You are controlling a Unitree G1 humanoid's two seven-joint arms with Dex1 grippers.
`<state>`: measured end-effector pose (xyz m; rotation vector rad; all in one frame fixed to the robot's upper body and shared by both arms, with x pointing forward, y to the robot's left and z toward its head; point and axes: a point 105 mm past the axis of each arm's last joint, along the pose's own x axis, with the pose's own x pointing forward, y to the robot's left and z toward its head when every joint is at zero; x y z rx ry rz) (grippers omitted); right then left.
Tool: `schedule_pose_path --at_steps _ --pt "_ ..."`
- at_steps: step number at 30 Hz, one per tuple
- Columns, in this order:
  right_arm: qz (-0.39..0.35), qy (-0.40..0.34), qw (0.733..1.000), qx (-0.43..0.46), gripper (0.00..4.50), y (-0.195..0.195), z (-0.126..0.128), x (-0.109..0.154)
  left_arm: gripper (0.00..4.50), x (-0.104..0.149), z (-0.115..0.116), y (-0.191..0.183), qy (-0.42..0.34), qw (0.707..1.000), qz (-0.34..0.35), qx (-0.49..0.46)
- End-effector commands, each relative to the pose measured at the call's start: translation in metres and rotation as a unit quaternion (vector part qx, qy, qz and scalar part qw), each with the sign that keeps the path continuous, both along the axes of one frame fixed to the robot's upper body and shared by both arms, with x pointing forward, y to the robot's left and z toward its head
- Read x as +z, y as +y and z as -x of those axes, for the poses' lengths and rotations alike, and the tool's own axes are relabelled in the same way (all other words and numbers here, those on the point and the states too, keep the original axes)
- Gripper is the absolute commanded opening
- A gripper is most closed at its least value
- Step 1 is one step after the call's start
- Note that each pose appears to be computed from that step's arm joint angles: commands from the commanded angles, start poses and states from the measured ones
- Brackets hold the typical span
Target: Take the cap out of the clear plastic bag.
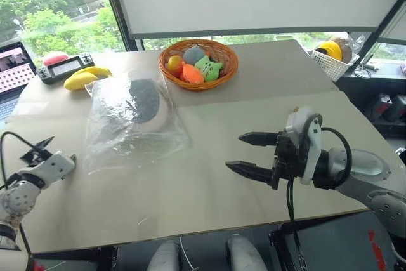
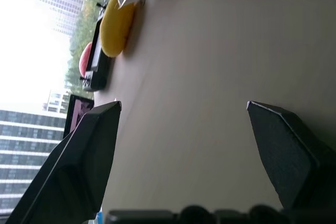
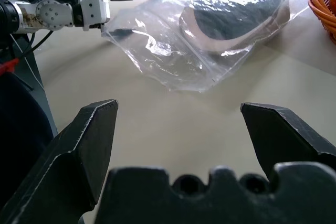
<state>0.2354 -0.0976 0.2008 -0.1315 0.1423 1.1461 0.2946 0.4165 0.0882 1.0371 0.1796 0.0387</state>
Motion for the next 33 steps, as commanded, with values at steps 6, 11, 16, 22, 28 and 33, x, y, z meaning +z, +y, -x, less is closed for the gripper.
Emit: schedule_pose_path --at_steps 6,11,16,22,28,33 --pt "0.004 -0.005 1.000 0.016 4.50 -0.001 -0.003 0.003 4.14 0.076 -0.060 -0.069 -0.135 0.941 0.290 -0.110" --pt "0.007 -0.001 1.000 0.017 4.50 -0.001 -0.007 0.000 4.14 0.091 -0.047 -0.145 -0.030 0.873 0.414 -0.258" --pt "0.007 0.002 1.000 0.018 4.50 -0.001 -0.009 -0.002 4.14 0.104 -0.027 -0.178 0.038 0.837 0.439 -0.324" --pt "0.003 0.007 1.000 0.015 4.50 0.000 -0.013 -0.006 4.14 0.118 0.003 -0.212 0.144 0.791 0.428 -0.414" --pt "0.004 0.005 1.000 -0.001 4.50 -0.002 -0.020 -0.009 4.14 0.095 0.019 -0.215 0.184 0.825 0.303 -0.440" --pt "0.001 -0.064 0.997 -0.033 4.50 0.011 -0.037 0.007 4.14 0.088 0.013 -0.214 0.140 0.842 0.276 -0.442"
